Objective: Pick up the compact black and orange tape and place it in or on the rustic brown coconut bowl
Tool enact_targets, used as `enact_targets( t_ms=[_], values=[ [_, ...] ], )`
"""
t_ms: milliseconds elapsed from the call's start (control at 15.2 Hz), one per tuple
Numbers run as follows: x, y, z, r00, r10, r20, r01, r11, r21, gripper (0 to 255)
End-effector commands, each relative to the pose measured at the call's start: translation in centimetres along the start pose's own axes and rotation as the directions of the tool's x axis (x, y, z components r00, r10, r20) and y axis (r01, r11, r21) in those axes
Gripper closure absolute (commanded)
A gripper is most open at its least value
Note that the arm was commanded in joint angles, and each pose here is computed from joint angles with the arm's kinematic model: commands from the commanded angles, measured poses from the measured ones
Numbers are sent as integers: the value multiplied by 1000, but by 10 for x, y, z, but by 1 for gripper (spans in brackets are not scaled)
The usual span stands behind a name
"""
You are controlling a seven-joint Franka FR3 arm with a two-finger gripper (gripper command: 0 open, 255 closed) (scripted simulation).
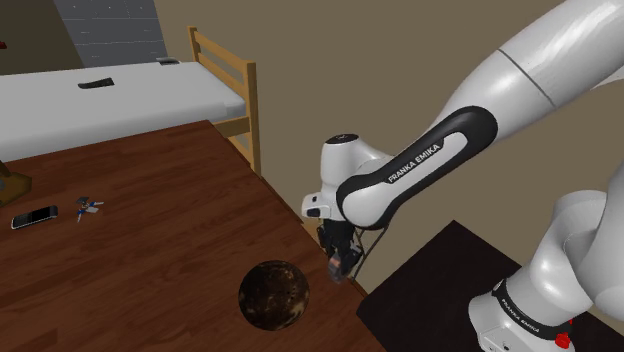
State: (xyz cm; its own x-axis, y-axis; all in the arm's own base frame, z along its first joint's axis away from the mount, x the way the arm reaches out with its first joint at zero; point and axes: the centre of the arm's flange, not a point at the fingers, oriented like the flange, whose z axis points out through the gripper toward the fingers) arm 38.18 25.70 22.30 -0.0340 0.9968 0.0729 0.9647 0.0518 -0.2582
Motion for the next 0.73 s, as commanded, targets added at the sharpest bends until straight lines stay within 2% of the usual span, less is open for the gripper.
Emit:
enact_targets(
  t_ms=[0, 132, 660],
  values=[
    [1, -3, -10, 1000, 0, 0, 0, 1000, 0, 255],
    [1, -6, -19, 1000, 0, 0, 0, 1000, 0, 255],
    [93, 44, -33, 1000, 0, 0, 0, 1000, 0, 255]
  ],
)
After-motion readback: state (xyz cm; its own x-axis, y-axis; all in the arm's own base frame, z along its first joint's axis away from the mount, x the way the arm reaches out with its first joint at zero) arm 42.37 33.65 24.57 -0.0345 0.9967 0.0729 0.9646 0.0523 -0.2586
